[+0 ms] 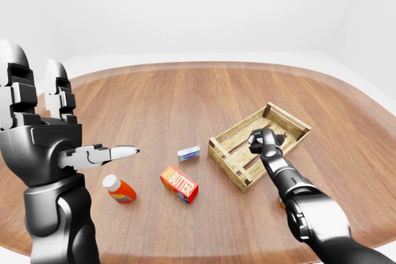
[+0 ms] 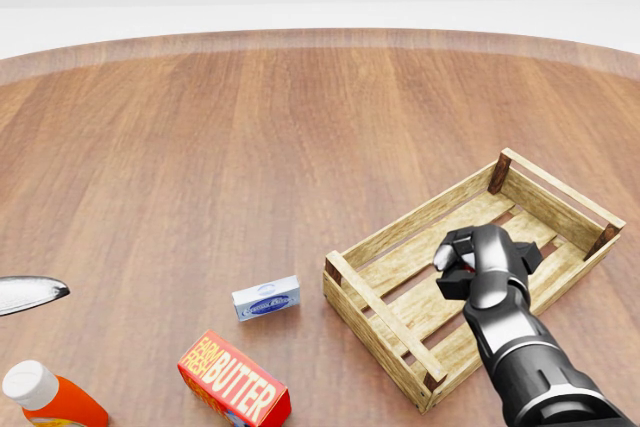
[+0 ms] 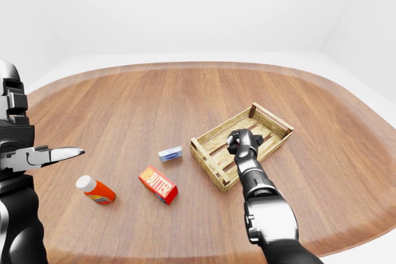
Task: Pick up the tomato sauce, and put it in the wooden tray.
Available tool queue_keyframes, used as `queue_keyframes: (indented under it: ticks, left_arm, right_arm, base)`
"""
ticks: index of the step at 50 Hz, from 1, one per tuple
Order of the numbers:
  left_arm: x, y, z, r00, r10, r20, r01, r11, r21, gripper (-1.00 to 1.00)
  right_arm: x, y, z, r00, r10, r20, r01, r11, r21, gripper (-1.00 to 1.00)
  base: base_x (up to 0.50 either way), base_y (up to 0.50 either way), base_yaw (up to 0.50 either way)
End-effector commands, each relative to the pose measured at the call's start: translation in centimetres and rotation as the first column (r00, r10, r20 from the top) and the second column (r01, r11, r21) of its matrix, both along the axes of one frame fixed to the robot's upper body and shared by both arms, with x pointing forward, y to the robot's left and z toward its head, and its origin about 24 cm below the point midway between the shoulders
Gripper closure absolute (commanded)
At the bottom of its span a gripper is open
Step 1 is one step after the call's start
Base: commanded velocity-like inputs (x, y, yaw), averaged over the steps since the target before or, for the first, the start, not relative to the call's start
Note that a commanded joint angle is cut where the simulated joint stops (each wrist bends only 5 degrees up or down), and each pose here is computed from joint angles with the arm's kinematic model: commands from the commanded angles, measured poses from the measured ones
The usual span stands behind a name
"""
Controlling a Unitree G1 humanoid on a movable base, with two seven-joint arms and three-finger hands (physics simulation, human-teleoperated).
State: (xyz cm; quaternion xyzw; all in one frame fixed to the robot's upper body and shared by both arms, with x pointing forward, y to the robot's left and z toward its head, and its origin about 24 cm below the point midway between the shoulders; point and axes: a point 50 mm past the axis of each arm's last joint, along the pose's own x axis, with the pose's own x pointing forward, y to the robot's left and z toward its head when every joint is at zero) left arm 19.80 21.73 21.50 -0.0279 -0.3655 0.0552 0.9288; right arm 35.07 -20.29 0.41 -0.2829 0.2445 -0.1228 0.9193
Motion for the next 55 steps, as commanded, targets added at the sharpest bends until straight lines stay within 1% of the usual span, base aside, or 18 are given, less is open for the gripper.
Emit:
queue_keyframes:
  ticks: [1,21,35,37,38,55]
  left_arm:
    - [-0.1,0.07,0.18,1.0,0.002,0.01,-0.002,1.0,-0.003,-1.0]
    - [0.28,0.05,-0.23,1.0,0.001,-0.014,-0.001,1.0,-0.002,-1.0]
    - [0.15,0.25,0.05,1.0,0.004,0.001,-0.004,1.0,-0.008,-1.0]
    - [0.17,0.26,0.04,1.0,0.004,0.0,-0.004,1.0,-0.01,-1.0]
    - [0.14,0.25,0.03,1.0,0.004,0.0,-0.004,1.0,-0.01,-1.0]
    - [-0.18,0.29,0.25,1.0,0.004,0.014,-0.004,1.0,-0.015,-1.0]
  right_arm:
    - [0.02,0.15,0.05,1.0,0.006,0.005,-0.006,0.999,-0.042,1.0]
    - [-0.18,-0.5,-0.05,1.0,-0.006,0.0,0.006,0.998,-0.058,1.0]
    - [-0.08,-0.23,0.01,1.0,-0.007,0.003,0.008,0.999,-0.052,1.0]
    - [-0.05,-0.22,0.05,1.0,-0.007,0.004,0.007,0.999,-0.05,0.6]
    - [-0.05,-0.18,0.02,1.0,-0.005,0.002,0.005,0.999,-0.048,-1.0]
    - [0.05,-0.15,0.15,1.0,-0.003,0.006,0.003,0.999,-0.041,-1.0]
  base:
    - [0.0,0.0,0.0]
    - [0.0,0.0,0.0]
    - [0.0,0.0,0.0]
    - [0.0,0.0,0.0]
    - [0.0,0.0,0.0]
    - [0.0,0.0,0.0]
